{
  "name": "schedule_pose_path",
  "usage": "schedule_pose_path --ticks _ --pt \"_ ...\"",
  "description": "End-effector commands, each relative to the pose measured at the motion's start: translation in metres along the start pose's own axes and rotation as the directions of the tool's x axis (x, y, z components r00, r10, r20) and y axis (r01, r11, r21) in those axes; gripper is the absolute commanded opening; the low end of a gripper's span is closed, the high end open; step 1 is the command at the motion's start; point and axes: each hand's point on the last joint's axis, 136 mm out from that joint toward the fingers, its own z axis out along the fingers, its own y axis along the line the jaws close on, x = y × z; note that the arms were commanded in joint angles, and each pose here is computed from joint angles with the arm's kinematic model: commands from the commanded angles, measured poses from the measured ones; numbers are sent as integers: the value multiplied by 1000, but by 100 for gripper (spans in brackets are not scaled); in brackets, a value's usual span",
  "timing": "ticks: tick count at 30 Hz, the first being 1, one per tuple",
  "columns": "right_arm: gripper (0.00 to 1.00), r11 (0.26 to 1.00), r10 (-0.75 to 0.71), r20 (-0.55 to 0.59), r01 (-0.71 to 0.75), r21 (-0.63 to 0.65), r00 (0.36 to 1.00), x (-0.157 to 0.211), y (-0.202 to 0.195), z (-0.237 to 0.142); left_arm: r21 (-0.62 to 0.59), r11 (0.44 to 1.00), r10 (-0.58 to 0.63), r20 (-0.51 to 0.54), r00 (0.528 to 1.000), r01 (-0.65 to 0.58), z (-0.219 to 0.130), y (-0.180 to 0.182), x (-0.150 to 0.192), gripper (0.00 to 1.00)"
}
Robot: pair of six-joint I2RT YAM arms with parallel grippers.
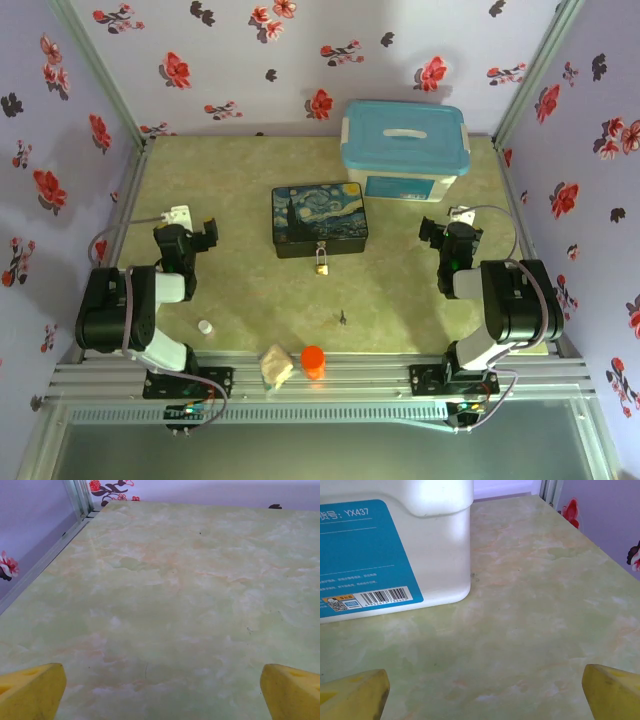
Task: Unlock the padlock with the key
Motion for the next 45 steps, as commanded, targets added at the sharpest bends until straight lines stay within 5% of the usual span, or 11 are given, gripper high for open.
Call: schedule_pose_path --ticks 1,37,45 --pt "99 1000 6 19 -6 -3 1000 -8 0 3 10 1000 24 7 1000 -24 4 -2 -5 100" --pt "99 1000 1 18 -1 -22 1000 -9 3 3 -38 999 6 24 1000 -5 2 8 -6 100" --pt "99 999 -12 10 12 -31 1000 -42 8 -23 -93 994 -41 104 994 51 -36 20 -59 100"
